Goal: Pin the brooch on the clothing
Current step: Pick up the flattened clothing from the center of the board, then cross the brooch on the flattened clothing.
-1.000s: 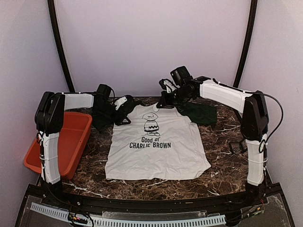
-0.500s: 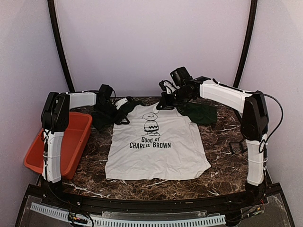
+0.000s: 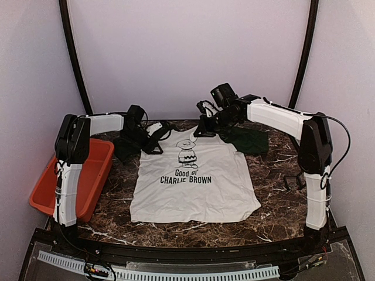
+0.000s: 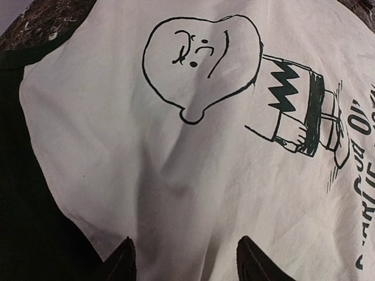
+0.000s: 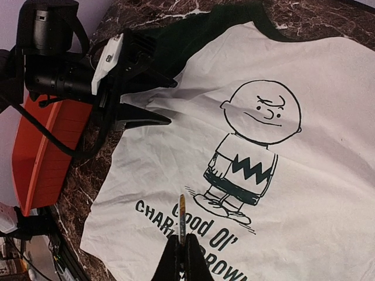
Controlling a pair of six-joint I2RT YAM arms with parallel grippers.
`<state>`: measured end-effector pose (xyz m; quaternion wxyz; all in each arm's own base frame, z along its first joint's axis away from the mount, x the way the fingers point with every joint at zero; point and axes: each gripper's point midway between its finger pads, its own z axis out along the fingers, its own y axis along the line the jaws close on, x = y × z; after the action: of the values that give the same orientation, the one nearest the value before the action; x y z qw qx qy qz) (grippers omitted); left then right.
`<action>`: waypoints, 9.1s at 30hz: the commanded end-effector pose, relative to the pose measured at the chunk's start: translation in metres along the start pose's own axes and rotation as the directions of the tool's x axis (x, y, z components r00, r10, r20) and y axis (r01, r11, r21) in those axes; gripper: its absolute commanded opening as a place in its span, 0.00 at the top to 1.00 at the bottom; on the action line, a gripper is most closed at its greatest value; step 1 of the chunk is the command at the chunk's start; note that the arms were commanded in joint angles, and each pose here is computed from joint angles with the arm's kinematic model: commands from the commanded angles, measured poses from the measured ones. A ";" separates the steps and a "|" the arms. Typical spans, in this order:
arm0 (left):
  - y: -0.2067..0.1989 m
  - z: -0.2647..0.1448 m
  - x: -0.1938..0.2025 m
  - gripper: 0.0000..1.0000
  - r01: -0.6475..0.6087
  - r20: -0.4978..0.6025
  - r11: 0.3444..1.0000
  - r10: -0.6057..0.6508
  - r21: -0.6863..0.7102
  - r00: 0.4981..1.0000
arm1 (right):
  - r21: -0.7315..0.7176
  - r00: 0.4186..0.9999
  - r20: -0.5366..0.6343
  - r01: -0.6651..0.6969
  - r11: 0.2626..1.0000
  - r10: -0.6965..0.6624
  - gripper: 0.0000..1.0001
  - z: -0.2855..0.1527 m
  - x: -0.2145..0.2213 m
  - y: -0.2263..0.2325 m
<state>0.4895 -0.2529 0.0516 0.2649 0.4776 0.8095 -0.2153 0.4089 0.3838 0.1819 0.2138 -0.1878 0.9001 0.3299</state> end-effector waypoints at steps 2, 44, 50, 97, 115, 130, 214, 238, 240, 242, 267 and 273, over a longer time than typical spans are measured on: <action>-0.006 0.003 0.002 0.44 0.055 -0.036 0.998 -0.055 0.008 0.998 | -0.031 1.000 0.026 0.012 0.999 -0.011 1.00 -0.014 -0.007 0.015; -0.033 -0.005 -0.019 0.96 0.096 0.050 0.995 -0.098 0.040 0.994 | -0.224 0.923 -0.213 -0.366 0.904 0.321 1.00 0.136 0.016 -0.011; -0.052 -0.003 -0.014 0.99 0.046 0.019 0.999 -0.045 -0.023 0.999 | -0.247 0.899 -0.227 -0.426 0.871 0.375 1.00 0.145 0.016 -0.012; -0.045 -0.020 -0.003 0.87 -0.216 -0.061 0.878 0.210 -0.428 0.976 | -0.092 0.858 -0.233 -0.489 0.868 0.458 1.00 0.128 0.033 -0.029; -0.051 -0.034 -0.020 0.37 -0.118 0.149 0.908 0.192 -0.402 0.970 | -0.024 0.863 -0.112 -0.498 0.867 0.492 1.00 0.064 0.023 -0.033; -0.054 -0.022 -0.019 0.42 -0.114 0.194 0.967 0.161 -0.229 0.968 | 0.027 0.780 -0.165 -0.608 0.794 0.603 1.00 0.072 0.019 -0.019; -0.100 -0.026 -0.038 0.99 -0.335 0.164 0.905 0.384 -0.263 0.909 | -0.030 0.732 -0.402 -0.611 0.791 0.551 1.00 0.105 0.058 -0.010; -0.119 -0.020 -0.034 0.99 -0.399 0.155 0.879 0.447 -0.262 0.881 | -0.116 0.698 -0.430 -0.672 0.732 0.573 1.00 0.108 0.046 -0.005; -0.121 -0.020 -0.034 0.99 -0.402 0.161 0.881 0.448 -0.251 0.880 | -0.114 0.696 -0.430 -0.673 0.731 0.574 1.00 0.109 0.046 -0.006; -0.123 -0.020 -0.034 0.99 -0.407 0.162 0.881 0.450 -0.243 0.878 | -0.113 0.693 -0.435 -0.675 0.729 0.575 1.00 0.111 0.047 -0.007; -0.138 -0.020 -0.032 0.99 -0.467 0.171 0.866 0.495 -0.180 0.852 | -0.112 0.698 -0.450 -0.663 0.741 0.557 1.00 0.116 0.047 -0.007; -0.129 -0.020 -0.032 0.99 -0.460 0.148 0.857 0.498 -0.231 0.854 | -0.106 0.717 -0.483 -0.618 0.779 0.503 1.00 0.120 0.063 0.002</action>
<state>0.3873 -0.3202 0.0892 0.4262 0.6103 0.6565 -0.1222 0.3998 0.4472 0.0735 -0.1193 0.0327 0.8845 0.4499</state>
